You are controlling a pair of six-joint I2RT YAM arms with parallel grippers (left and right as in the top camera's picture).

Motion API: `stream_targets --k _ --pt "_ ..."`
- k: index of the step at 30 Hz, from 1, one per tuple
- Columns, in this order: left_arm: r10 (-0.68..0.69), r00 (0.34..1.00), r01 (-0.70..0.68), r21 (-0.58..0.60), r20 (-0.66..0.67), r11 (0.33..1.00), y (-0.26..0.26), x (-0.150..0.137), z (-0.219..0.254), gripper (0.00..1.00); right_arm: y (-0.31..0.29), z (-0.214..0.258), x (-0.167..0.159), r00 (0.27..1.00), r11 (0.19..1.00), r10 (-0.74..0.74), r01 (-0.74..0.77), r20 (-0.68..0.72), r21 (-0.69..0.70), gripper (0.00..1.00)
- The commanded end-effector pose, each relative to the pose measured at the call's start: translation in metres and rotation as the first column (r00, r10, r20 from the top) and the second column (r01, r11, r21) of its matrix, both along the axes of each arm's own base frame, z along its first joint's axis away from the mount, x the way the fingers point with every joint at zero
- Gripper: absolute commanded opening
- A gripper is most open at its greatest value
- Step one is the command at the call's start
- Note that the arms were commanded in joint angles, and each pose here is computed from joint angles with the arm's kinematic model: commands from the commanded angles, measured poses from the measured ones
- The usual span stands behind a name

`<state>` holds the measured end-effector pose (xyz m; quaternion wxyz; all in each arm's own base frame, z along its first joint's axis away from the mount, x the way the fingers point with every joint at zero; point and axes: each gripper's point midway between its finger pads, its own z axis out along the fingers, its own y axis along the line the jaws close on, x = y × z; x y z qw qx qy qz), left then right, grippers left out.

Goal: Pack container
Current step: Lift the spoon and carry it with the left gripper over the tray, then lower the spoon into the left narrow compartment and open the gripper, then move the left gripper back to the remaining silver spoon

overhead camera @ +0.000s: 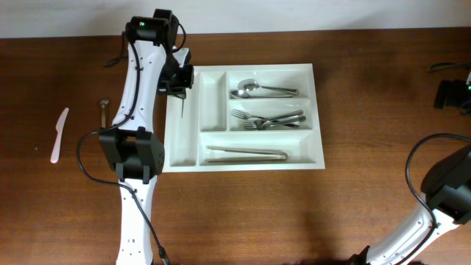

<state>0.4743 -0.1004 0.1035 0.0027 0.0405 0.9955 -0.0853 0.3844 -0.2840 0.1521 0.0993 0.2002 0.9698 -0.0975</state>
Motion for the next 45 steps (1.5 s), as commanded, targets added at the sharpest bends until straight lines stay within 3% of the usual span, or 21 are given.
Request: stream_targets --k 1,14,19,24,27,31,34,37,45 --pt "0.012 1.000 -0.012 -0.015 0.000 1.000 -0.003 0.000 0.002 0.05 0.003 0.007 0.002 1.000 1.000 0.002 -0.002 0.021 -0.002 0.99" --pt "0.035 0.996 -0.030 0.061 -0.081 0.998 0.009 -0.012 -0.023 0.06 0.003 0.007 0.002 1.000 1.000 0.002 -0.002 0.021 -0.002 0.99" --pt "0.035 0.996 -0.030 0.061 -0.078 0.998 0.009 -0.011 -0.024 0.12 0.003 0.007 0.002 1.000 1.000 0.002 -0.002 0.021 -0.002 0.99" --pt "0.032 0.997 -0.028 0.059 -0.067 0.998 0.009 -0.008 -0.024 0.25 0.003 0.007 0.002 1.000 1.000 0.002 -0.002 0.021 -0.002 0.99" --pt "0.003 0.999 -0.002 0.053 -0.032 0.999 0.009 0.000 -0.024 0.38 0.003 0.007 0.002 1.000 1.000 0.002 -0.002 0.021 -0.002 0.99" --pt "0.024 1.000 -0.026 0.099 0.020 0.995 0.026 0.011 -0.015 0.44 0.003 0.007 0.002 1.000 1.000 0.002 -0.002 0.021 -0.001 0.99" --pt "0.058 0.997 -0.067 0.171 0.056 0.983 0.056 0.016 -0.003 0.59 0.003 0.007 0.002 1.000 1.000 0.002 -0.002 0.021 -0.002 0.99" --pt "0.095 0.993 -0.110 0.256 0.070 0.960 0.096 0.015 0.006 0.60 0.003 0.007 0.002 1.000 1.000 0.002 -0.002 0.021 -0.002 0.99" --pt "0.219 0.973 -0.230 0.258 0.071 0.938 0.168 0.010 0.008 0.67 0.003 0.007 0.002 1.000 1.000 0.002 -0.002 0.021 -0.002 0.99"
